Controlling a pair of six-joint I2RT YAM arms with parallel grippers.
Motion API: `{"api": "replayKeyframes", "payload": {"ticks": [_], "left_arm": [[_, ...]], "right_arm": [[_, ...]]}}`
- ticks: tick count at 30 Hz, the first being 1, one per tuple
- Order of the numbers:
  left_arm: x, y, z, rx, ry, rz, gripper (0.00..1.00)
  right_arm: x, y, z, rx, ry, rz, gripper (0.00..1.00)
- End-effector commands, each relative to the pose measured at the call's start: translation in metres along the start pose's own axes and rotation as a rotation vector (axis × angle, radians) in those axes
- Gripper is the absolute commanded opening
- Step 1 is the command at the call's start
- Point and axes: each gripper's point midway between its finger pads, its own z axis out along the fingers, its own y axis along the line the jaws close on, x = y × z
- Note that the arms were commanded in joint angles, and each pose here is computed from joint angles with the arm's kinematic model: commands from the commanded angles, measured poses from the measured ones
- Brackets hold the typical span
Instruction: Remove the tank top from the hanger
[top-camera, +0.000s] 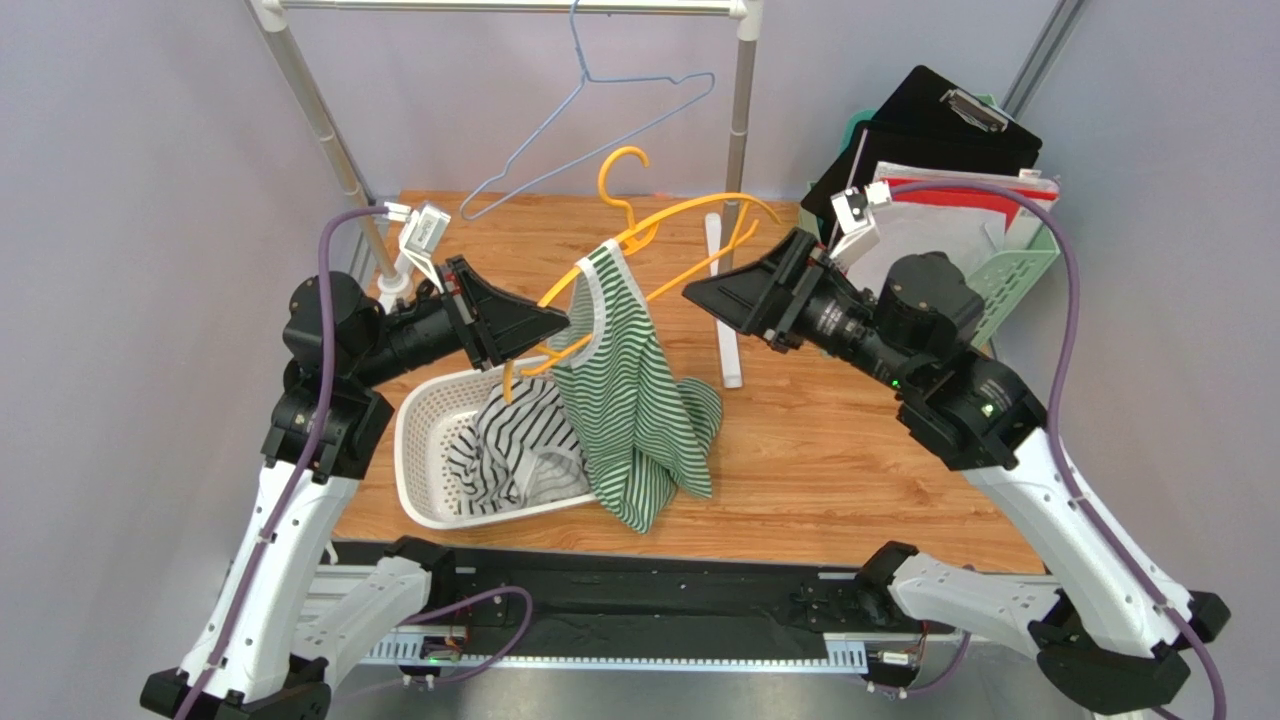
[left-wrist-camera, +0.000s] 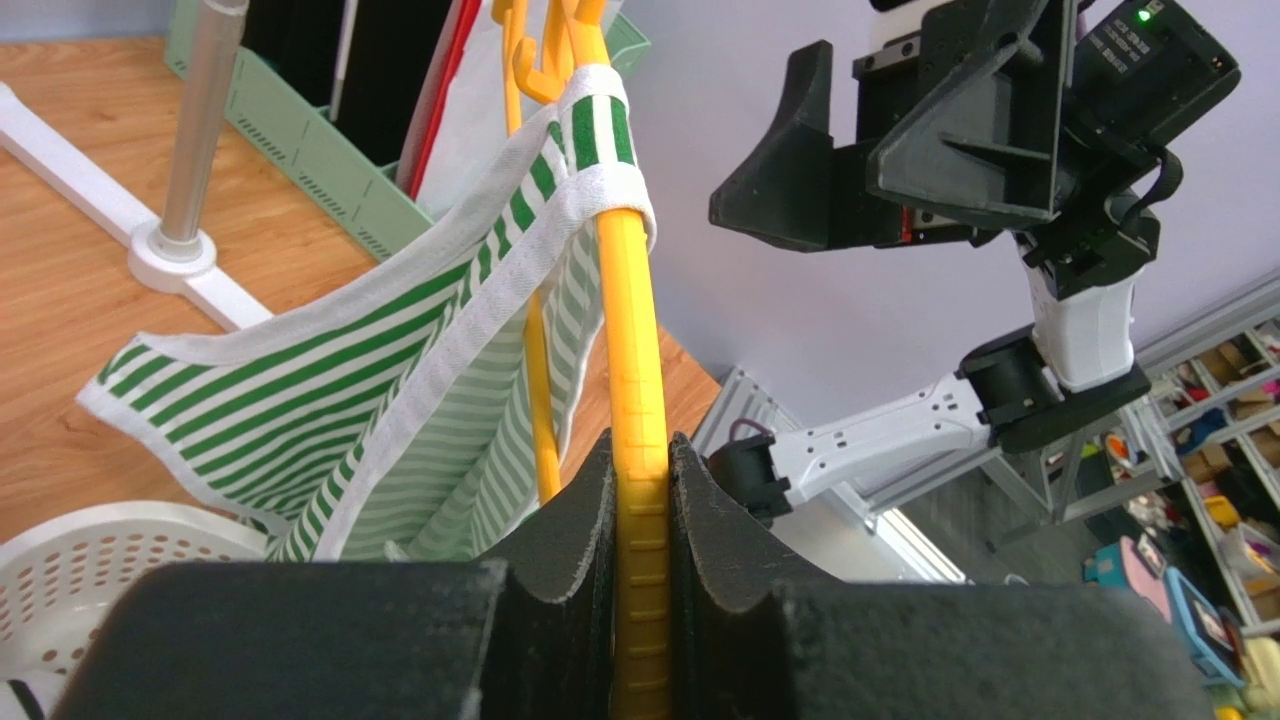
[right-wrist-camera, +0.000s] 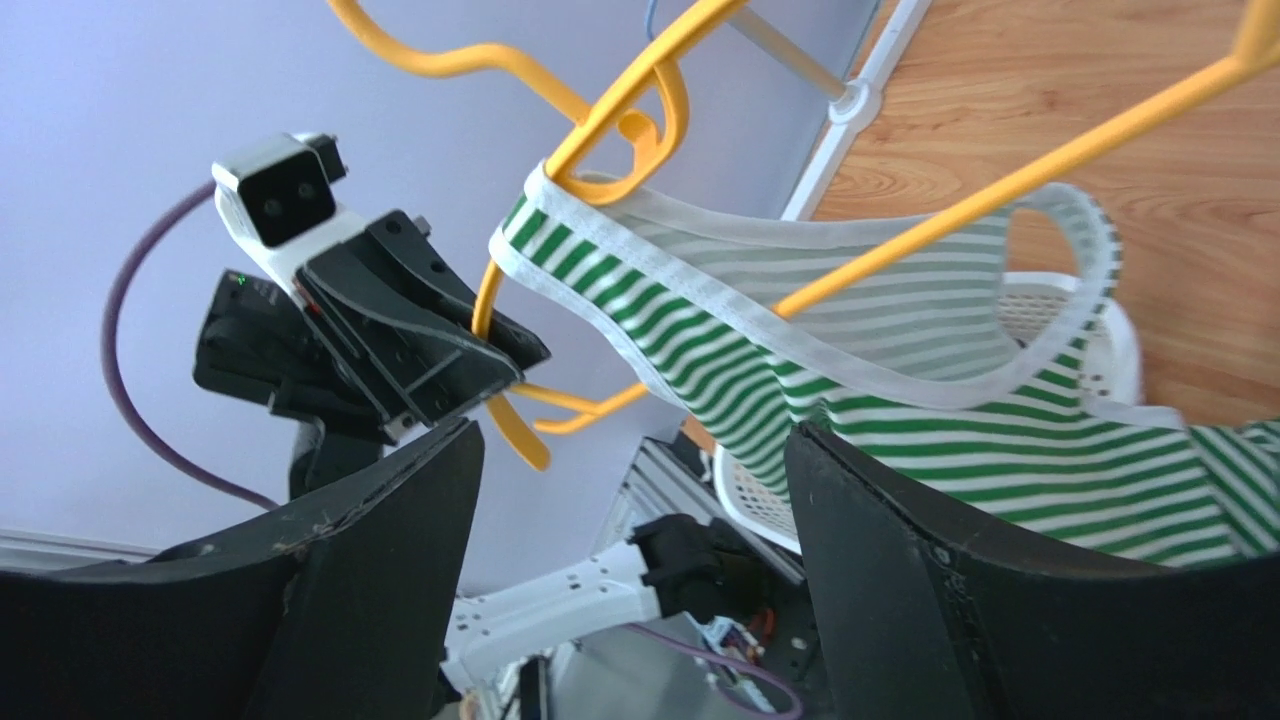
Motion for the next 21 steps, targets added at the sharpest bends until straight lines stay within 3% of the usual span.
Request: {"api": "replayKeyframes", "payload": {"ticks": [1,5,6,8,21], "left_arm": [[-0.007,-0.005,-0.003,0.004,-0.046,0.088,0.0],[-0.003,-0.004,-0.004,-0.001,-0.043,0.092,0.0],[-0.003,-0.004,-0.004,-0.006,-0.047,0.096,0.0],[-0.002,-0.002,-0.005,-0.015,-0.044,0.105,0.0],[0.004,0.002,-0.016,-0.067,-0.067,0.217,0.0]], "right_arm": [[-0.02,0.035,0.021,-0.087,-0.102,0.123,0.78],[-0.008,0.041,0.044,-0.07,-0.072,0.131,0.66],[-0.008,0.047,0.045,-0.08,-0.07,0.131,0.57],[-0.006,0.048,0.049,-0.06,-0.095,0.132,0.5],[-0.01,0.028,0.067,0.055,-0.207,0.16,0.43]]}}
